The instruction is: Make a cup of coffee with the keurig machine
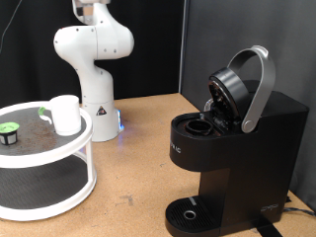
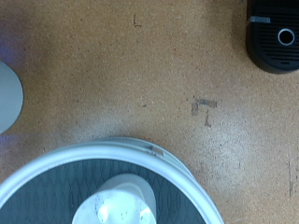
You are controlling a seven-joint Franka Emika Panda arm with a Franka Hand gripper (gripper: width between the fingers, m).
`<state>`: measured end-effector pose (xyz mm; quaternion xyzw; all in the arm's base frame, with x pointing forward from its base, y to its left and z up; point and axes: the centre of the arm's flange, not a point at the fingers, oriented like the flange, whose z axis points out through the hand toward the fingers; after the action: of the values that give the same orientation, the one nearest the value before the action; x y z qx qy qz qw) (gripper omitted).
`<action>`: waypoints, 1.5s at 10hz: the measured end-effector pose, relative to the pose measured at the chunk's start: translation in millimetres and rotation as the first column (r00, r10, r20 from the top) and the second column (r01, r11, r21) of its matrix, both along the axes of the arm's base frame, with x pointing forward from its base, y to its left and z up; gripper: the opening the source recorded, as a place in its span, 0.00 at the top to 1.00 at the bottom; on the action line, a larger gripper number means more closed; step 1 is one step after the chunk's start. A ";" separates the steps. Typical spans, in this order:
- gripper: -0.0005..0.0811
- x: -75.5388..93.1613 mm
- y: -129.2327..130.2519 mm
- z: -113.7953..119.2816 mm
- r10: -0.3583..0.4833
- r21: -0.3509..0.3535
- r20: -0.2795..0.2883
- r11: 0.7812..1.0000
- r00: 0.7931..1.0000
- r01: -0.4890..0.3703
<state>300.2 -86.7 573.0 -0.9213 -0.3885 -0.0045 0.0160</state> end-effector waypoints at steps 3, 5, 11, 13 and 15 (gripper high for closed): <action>0.01 -15.6 -49.1 -6.6 0.016 0.004 0.023 1.000 1.000 -0.016; 0.01 -26.5 -80.9 -9.9 0.017 0.025 0.030 1.000 0.999 -0.018; 0.01 -45.0 -130.6 -19.0 0.088 0.054 0.005 0.995 0.996 -0.088; 0.01 -46.8 -136.0 -33.8 0.275 0.079 0.010 0.958 0.961 -0.275; 0.01 -39.9 -146.1 -59.4 0.364 0.051 0.029 0.930 0.931 -0.365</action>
<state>260.3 -232.8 513.6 -0.8324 -0.5525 -0.0211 0.0384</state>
